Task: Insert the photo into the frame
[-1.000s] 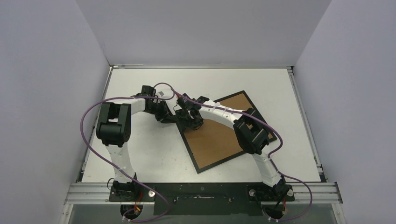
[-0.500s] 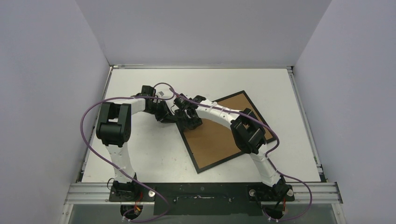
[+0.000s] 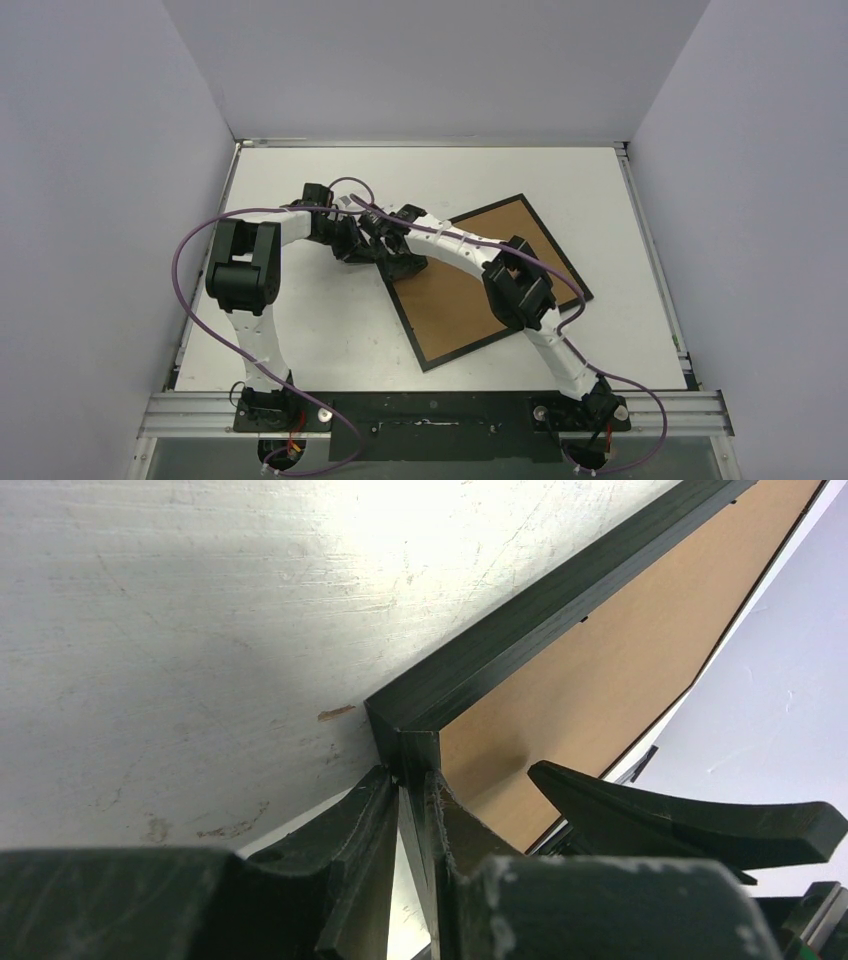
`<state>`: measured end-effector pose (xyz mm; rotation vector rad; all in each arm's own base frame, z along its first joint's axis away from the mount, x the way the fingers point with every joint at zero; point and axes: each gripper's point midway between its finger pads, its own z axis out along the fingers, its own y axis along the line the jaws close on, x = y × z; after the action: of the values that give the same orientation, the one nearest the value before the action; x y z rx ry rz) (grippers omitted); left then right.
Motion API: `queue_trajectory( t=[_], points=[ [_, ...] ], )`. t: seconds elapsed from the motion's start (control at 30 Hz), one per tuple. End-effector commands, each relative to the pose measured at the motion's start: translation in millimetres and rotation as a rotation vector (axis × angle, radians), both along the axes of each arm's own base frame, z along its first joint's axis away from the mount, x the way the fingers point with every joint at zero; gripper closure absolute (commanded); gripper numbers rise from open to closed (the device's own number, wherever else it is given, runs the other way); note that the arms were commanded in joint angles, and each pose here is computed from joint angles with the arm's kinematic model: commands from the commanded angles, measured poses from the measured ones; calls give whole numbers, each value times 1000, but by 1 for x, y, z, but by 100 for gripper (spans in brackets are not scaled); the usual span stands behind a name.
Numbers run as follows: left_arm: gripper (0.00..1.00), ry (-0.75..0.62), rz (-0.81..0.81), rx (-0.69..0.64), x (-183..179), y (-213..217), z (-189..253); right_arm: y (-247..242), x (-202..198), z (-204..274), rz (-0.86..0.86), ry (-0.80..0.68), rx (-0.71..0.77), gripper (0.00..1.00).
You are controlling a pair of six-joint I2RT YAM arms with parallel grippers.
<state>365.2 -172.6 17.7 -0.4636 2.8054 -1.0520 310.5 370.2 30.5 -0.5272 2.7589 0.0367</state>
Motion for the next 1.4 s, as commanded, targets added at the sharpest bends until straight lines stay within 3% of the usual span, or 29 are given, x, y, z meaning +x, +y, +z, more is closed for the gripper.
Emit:
queue_trajectory(
  t=[0.0, 0.13, 0.23, 0.33, 0.53, 0.63, 0.7, 0.87, 1.1, 1.37],
  points=[
    [86, 70, 7, 122, -19, 22, -31, -32, -10, -76, -7, 38, -222, 45],
    [86, 49, 18, 82, -14, 19, -20, -31, -6, -67, -12, 13, -202, 46],
    [84, -9, 38, 20, -1, 17, -2, -15, 14, -29, -53, -64, -29, 45],
    [81, -97, 48, -23, 19, 18, 22, -12, 41, 41, -112, -186, 164, 43],
    [67, -274, 15, -31, 63, 24, 65, -88, 69, 111, -364, -290, 295, 34],
    [55, -350, -38, 2, 85, 24, 72, -164, 59, 104, -586, -269, 199, 23],
    [52, -381, -82, 28, 99, 24, 76, -223, 39, 84, -757, -201, 104, 18],
    [48, -408, -213, 58, 107, 9, 62, -301, -10, 51, -1032, -72, 46, 12],
    [44, -382, -290, -9, 96, -17, 33, -324, -48, 28, -1169, 8, 59, 5],
    [44, -312, -322, -60, 87, -33, 16, -332, -67, 0, -1281, 131, 106, 4]
  ],
)
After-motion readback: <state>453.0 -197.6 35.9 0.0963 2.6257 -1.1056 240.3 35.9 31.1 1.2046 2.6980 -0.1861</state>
